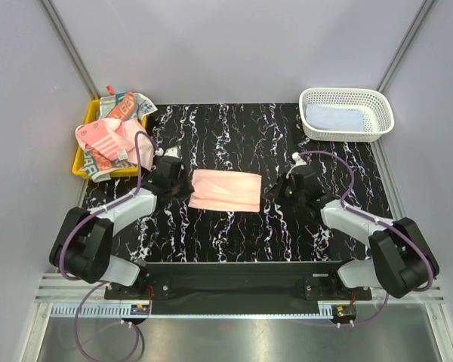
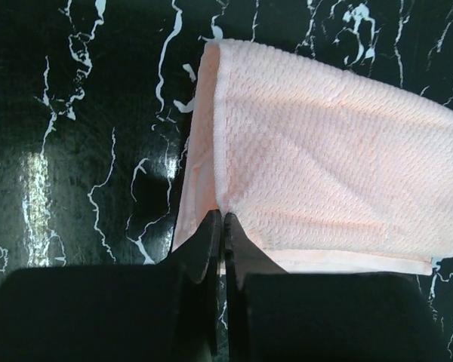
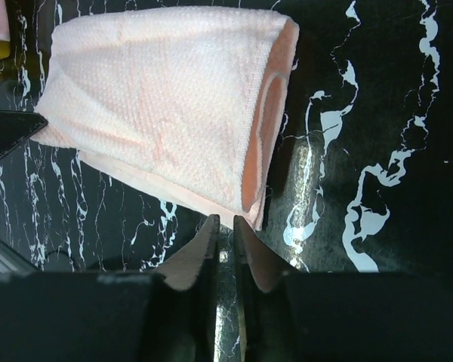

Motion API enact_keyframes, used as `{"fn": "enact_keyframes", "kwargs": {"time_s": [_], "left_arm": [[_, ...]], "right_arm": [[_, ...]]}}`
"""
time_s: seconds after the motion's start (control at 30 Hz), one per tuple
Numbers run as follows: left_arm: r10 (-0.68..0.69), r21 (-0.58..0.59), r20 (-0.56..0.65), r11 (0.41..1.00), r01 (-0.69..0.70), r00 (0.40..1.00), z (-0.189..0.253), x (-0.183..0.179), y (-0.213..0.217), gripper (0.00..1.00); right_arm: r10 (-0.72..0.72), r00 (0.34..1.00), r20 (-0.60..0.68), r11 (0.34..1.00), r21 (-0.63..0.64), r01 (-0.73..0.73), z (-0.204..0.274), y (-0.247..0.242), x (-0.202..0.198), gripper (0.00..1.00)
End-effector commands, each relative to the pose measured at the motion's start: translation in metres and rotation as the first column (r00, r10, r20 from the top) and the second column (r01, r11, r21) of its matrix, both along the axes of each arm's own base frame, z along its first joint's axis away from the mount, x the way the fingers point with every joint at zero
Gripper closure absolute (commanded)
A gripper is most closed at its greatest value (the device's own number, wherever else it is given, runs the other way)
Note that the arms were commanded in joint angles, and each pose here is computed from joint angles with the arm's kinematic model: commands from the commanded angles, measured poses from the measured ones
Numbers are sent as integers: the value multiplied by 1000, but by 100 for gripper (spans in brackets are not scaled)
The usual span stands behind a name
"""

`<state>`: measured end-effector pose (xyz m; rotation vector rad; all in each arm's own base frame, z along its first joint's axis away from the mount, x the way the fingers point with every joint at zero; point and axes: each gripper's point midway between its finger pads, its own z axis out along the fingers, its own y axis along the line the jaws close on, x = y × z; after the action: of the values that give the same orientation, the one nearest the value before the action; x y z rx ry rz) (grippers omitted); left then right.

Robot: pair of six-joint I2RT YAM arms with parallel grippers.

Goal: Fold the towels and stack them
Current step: Fold the towel

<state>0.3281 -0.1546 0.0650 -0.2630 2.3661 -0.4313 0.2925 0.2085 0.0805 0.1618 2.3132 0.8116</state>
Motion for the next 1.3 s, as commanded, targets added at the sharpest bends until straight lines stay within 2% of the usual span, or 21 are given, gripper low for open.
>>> {"fn": "enact_keyframes", "kwargs": {"time_s": [0.0, 0.03, 0.1, 0.13, 0.17, 0.2, 0.23, 0.43, 0.5, 0.6, 0.77, 0.8, 0.9, 1.03, 1.07, 1.2, 1.27], "left_arm": [[26, 35, 1, 999, -26, 1000, -3, 3, 7, 100], [25, 35, -1, 999, -25, 1000, -5, 2, 7, 100], [23, 47, -21, 999, -22, 1000, -12, -2, 9, 99], [22, 52, -28, 998, -21, 999, -14, -3, 10, 97], [21, 54, -28, 998, -19, 999, -14, -3, 10, 88], [22, 57, -35, 998, -20, 999, -14, -4, 10, 88], [20, 57, -31, 998, -18, 999, -12, -4, 10, 88], [35, 70, 13, 997, -36, 999, 13, 0, 15, 66], [30, 60, 27, 998, -32, 999, 22, 1, 13, 61], [9, 48, 41, 999, -11, 999, 33, 3, 6, 61], [-48, 11, 78, 999, 48, 996, 50, 12, -17, 60], [-56, 17, 66, 998, 55, 996, 45, 13, -22, 60], [-50, 39, 34, 998, 49, 998, 33, 17, -25, 61], [27, 87, -84, 996, -20, 996, -12, 5, -12, 74], [44, 91, -97, 995, -35, 994, -20, 2, -9, 81], [87, 98, -153, 993, -72, 984, -51, -14, -1, 93], [93, 96, -177, 992, -77, 980, -61, -22, 1, 95]], "right_arm": [[14, 1000, 12, 1000, 9, -14, 4, 10, 4, 80], [18, 1000, 15, 1000, 9, -18, 5, 13, 4, 73], [17, 1000, 10, 1000, 2, -17, 2, 16, 4, 66], [24, 1000, 13, 1000, 0, -24, 2, 19, 4, 64], [24, 1000, 3, 1000, -11, -24, -2, 20, 4, 59], [22, 1000, -7, 999, -25, -22, -6, 20, 5, 57], [21, 1000, -8, 999, -31, -22, -7, 21, 7, 57], [4, 999, -39, 999, -44, -5, -23, 25, 12, 57], [-7, 999, -46, 999, -50, 5, -27, 24, 14, 62], [-11, 999, -42, 999, -48, 9, -27, 26, 18, 70], [-8, 999, -35, 999, -48, 6, -23, 27, 20, 89], [-9, 999, -32, 999, -45, 7, -21, 27, 20, 94], [-5, 999, -33, 999, -35, 3, -18, 28, 17, 97], [12, 999, -47, 999, -44, -14, -23, 29, 2, 99], [20, 998, -53, 999, -43, -22, -24, 31, -2, 99], [13, 996, -93, 998, -54, -18, -41, 28, -14, 99], [8, 993, -120, 997, -69, -16, -53, 24, -19, 100]]}}
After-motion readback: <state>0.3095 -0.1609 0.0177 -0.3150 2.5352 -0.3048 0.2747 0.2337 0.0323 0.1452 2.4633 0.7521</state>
